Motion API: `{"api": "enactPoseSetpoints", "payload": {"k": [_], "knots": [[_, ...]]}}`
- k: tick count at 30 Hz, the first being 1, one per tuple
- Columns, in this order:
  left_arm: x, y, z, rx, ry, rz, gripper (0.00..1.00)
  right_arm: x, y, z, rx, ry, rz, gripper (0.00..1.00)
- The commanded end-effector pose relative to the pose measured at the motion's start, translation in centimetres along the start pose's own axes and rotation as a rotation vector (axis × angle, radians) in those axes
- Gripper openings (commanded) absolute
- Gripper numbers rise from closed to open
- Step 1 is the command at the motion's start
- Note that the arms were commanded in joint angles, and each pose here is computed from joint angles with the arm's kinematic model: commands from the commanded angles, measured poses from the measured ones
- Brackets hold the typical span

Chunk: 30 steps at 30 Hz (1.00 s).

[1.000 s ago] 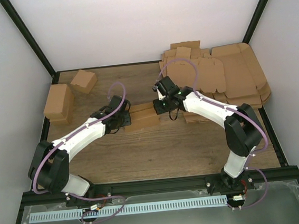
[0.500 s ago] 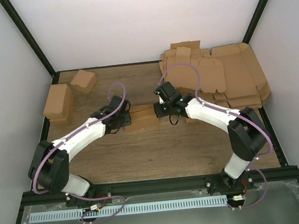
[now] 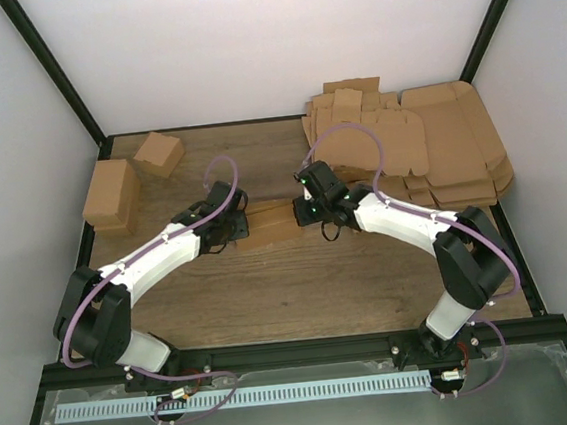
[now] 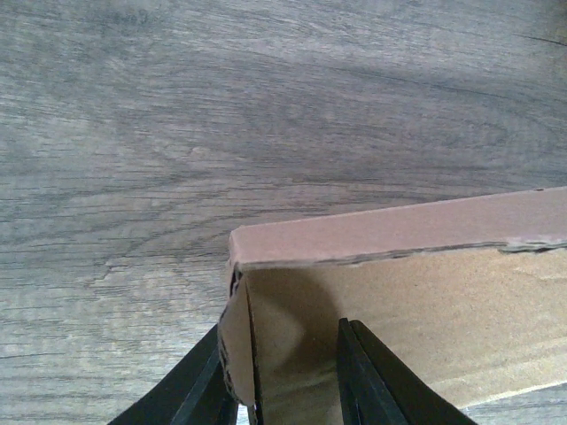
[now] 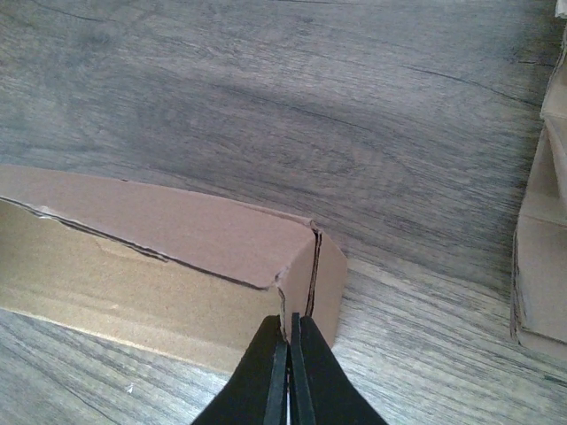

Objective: Fold the paper box

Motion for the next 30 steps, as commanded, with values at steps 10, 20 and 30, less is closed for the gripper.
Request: {"api": "enactPoseSetpoints", "payload": {"k": [10, 20, 30], "knots": [[-1.2, -2.8, 1.0, -0.041, 0.063, 0.124, 0.32, -1.9, -9.0, -1.8, 0.047, -0.092, 0.307, 0.01], [0.3, -1.3, 0.3, -0.055, 0.047, 0.096, 0.38, -1.7, -8.6, -1.4, 0.053, -0.073, 0.277, 0.01], [4.3, 1.2, -0.5, -0.073, 0.008, 0.047, 0.55, -1.8, -7.4, -1.1, 0.058, -0.072, 0.253, 0.01]]}}
Point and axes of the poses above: each gripper's point midway between its finger pads, its own x axis back along the fingers, its own z axis along the line the jaws close on, y = z × x, the point moved 5 cm from there along x, back along the fingers, and after that the axes turned 3 degrees about x, right-handed, at the moved point
